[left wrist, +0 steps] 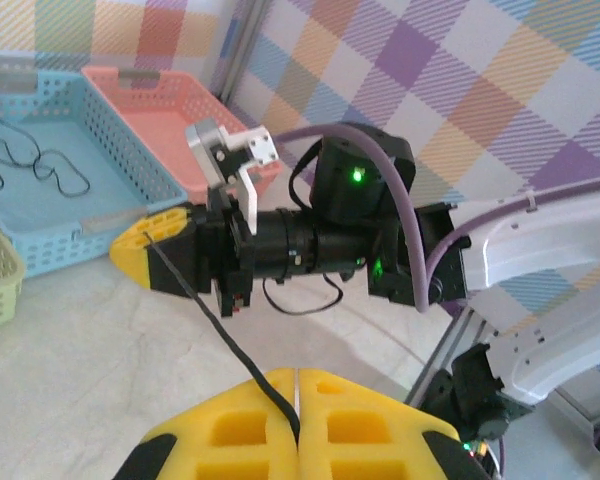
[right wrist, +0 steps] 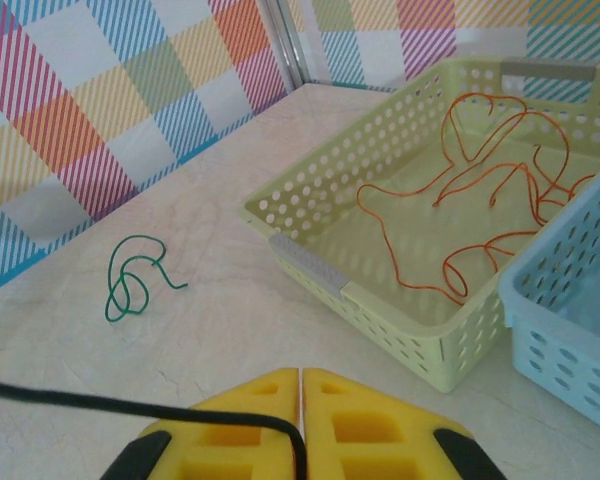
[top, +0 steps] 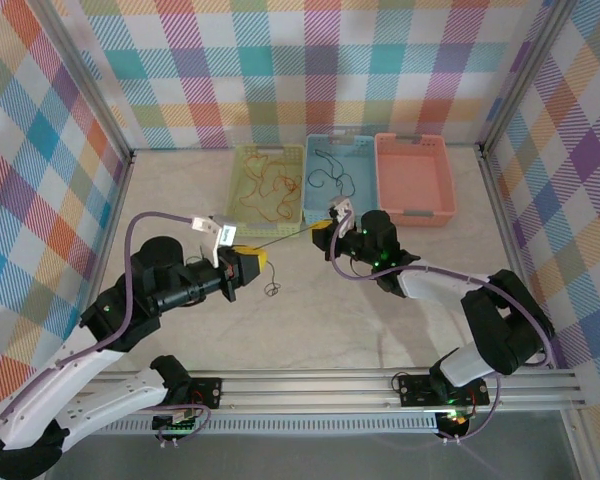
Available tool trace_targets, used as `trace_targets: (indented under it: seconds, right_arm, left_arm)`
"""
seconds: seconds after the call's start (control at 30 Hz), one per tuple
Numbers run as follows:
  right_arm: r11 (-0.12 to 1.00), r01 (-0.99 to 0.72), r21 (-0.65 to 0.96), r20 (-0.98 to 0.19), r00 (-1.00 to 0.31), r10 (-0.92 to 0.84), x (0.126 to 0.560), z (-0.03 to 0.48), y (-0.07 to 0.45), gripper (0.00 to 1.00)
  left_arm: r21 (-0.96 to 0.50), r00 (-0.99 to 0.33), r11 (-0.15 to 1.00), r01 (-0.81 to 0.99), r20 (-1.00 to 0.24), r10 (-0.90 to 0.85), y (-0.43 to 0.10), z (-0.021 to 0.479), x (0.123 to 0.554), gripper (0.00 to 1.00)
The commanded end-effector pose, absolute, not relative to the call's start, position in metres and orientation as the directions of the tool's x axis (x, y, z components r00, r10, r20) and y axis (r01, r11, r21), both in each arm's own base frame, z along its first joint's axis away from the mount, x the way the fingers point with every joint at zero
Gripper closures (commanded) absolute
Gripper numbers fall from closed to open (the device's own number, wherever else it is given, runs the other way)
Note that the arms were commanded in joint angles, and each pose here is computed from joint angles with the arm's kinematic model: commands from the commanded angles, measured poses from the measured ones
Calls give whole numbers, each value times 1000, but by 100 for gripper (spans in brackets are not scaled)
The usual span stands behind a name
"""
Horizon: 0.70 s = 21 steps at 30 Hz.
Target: Untangle the cables
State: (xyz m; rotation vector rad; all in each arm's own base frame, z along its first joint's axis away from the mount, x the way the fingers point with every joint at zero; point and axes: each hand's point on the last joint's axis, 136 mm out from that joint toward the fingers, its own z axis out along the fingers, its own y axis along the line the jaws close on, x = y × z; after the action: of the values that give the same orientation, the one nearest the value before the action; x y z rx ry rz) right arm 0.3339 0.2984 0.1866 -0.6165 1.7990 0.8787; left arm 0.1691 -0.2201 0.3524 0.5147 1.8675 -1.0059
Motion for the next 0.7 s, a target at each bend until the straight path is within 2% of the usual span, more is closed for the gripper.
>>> trace_targets:
  seconds: [0.0, 0.33, 0.43, 0.6, 0.67]
  right_arm:
    - [698, -658, 284, -908, -419, -25, 356, 162, 280, 90]
    - [782, -510, 358, -850, -525, 46, 381, 129, 247, 89]
    - [764, -529, 369, -845, -534, 38, 380, 128, 250, 88]
    - [661, -645, 383, -871, -490, 27, 367, 143, 269, 78]
    - [676, -627, 387, -869, -493, 41, 370, 144, 266, 78]
  left_arm:
    - [-433, -446, 507, 746, -889, -103, -208, 391, 144, 100]
    - [-398, -361, 505, 766, -916, -174, -168, 433, 114, 100]
    - [-385, -342, 525, 759, -922, -182, -160, 436, 112, 100]
    - [-381, -347, 551, 743, -922, -170, -159, 429, 116, 100]
    - [-382, -349, 554, 740, -922, -170, -159, 427, 117, 100]
